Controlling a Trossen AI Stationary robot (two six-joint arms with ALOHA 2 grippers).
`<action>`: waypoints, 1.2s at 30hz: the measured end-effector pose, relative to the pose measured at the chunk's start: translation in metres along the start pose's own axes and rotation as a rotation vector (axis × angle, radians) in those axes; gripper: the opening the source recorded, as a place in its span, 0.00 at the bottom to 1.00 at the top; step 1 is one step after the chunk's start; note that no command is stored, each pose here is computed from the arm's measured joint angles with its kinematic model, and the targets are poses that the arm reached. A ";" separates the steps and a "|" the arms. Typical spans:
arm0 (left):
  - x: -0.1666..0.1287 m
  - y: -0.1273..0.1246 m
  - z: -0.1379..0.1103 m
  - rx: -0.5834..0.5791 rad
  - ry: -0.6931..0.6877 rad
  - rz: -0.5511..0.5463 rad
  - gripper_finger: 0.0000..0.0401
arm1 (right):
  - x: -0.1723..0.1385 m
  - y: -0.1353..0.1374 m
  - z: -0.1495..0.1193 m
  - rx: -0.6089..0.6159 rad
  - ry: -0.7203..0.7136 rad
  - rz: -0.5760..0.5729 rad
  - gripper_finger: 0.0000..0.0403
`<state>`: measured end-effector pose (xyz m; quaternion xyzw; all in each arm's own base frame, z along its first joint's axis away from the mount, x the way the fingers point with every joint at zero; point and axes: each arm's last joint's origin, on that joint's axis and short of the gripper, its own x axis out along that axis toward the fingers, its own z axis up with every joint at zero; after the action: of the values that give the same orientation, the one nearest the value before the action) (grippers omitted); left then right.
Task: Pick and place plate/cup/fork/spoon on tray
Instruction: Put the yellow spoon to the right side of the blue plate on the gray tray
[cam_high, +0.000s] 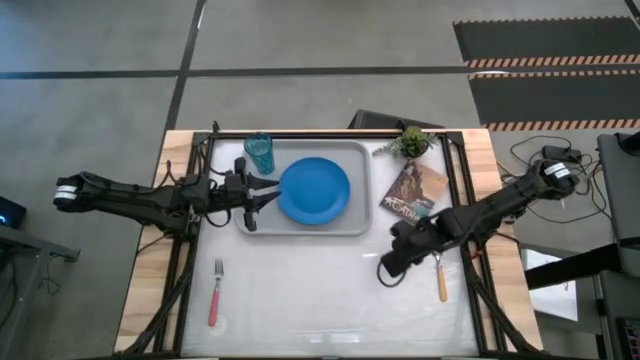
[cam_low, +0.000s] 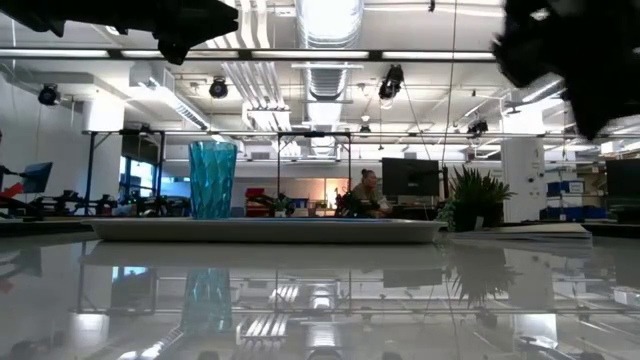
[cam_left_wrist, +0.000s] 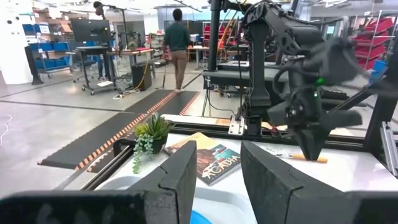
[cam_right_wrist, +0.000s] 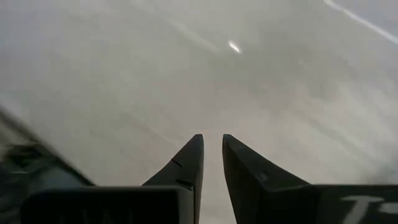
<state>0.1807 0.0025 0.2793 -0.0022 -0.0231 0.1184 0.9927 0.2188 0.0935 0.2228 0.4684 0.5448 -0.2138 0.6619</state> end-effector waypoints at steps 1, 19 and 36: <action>0.000 0.000 0.000 0.000 0.000 0.000 0.27 | 0.002 -0.004 -0.005 0.026 0.033 -0.038 0.12; 0.000 0.000 0.000 0.004 -0.002 0.000 0.27 | 0.040 -0.070 -0.032 0.307 0.232 -0.371 0.02; 0.000 0.000 0.000 0.004 -0.003 0.000 0.27 | 0.042 -0.085 -0.032 0.342 0.186 -0.493 0.36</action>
<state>0.1804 0.0024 0.2797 0.0002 -0.0244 0.1182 0.9927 0.1480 0.0900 0.1524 0.4443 0.6563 -0.4125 0.4491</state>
